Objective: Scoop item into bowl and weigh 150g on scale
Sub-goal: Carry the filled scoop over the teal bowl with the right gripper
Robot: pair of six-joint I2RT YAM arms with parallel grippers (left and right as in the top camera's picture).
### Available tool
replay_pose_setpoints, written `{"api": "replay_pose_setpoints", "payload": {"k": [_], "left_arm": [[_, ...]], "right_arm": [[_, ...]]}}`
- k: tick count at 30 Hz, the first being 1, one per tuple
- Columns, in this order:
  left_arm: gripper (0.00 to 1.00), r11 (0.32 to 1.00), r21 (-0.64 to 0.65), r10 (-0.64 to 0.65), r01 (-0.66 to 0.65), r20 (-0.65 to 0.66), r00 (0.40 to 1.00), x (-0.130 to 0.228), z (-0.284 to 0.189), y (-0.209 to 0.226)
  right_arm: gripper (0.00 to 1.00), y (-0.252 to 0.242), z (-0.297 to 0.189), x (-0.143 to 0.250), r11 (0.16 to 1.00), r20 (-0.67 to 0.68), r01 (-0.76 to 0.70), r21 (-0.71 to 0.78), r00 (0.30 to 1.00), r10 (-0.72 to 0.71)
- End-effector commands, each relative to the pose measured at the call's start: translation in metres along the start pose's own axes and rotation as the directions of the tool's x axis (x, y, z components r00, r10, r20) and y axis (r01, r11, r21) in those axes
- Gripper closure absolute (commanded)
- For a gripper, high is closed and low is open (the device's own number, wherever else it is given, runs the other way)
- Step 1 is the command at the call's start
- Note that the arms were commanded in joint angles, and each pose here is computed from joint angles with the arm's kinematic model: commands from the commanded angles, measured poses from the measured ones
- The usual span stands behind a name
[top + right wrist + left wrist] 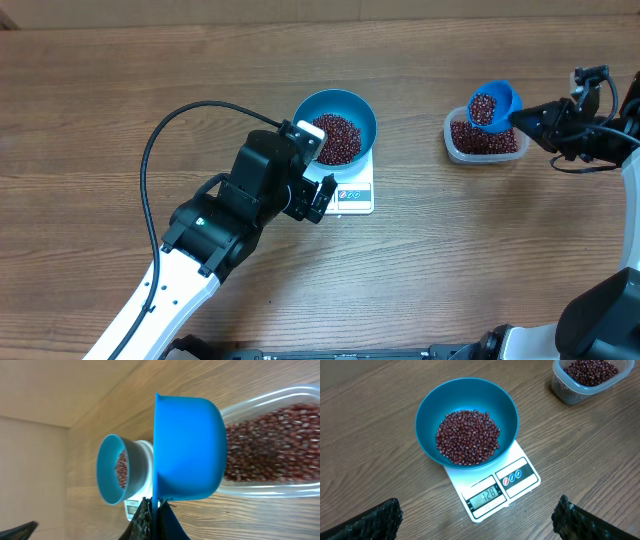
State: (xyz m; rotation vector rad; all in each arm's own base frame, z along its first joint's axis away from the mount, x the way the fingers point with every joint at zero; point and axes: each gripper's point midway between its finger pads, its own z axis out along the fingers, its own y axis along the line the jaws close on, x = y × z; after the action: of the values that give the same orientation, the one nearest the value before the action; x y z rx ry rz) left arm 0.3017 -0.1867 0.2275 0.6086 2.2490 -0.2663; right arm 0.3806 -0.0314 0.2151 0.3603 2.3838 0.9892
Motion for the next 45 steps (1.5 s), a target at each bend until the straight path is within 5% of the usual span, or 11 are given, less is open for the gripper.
{"api": "replay_pose_setpoints", "payload": {"k": [1, 18, 45], "left_arm": [[0.0, 1.0, -0.005, 0.0, 0.0, 0.038, 0.999, -0.014, -0.005, 0.002], [0.0, 1.0, -0.003, -0.005, 0.005, 0.045, 0.999, -0.015, -0.005, 0.001], [0.01, 1.0, -0.003, -0.007, 0.007, 0.045, 0.999, -0.015, -0.005, 0.001]], "right_arm": [[0.96, 0.026, 0.0, 0.002, 0.995, -0.002, 0.046, -0.091, 0.999, -0.046], [0.96, 0.136, 0.074, 0.037, 0.903, -0.061, 0.339, -0.265, 0.929, -0.366], [0.96, 0.169, 0.146, 0.082, 0.781, -0.085, 0.623, 0.054, 0.782, -0.618]]}}
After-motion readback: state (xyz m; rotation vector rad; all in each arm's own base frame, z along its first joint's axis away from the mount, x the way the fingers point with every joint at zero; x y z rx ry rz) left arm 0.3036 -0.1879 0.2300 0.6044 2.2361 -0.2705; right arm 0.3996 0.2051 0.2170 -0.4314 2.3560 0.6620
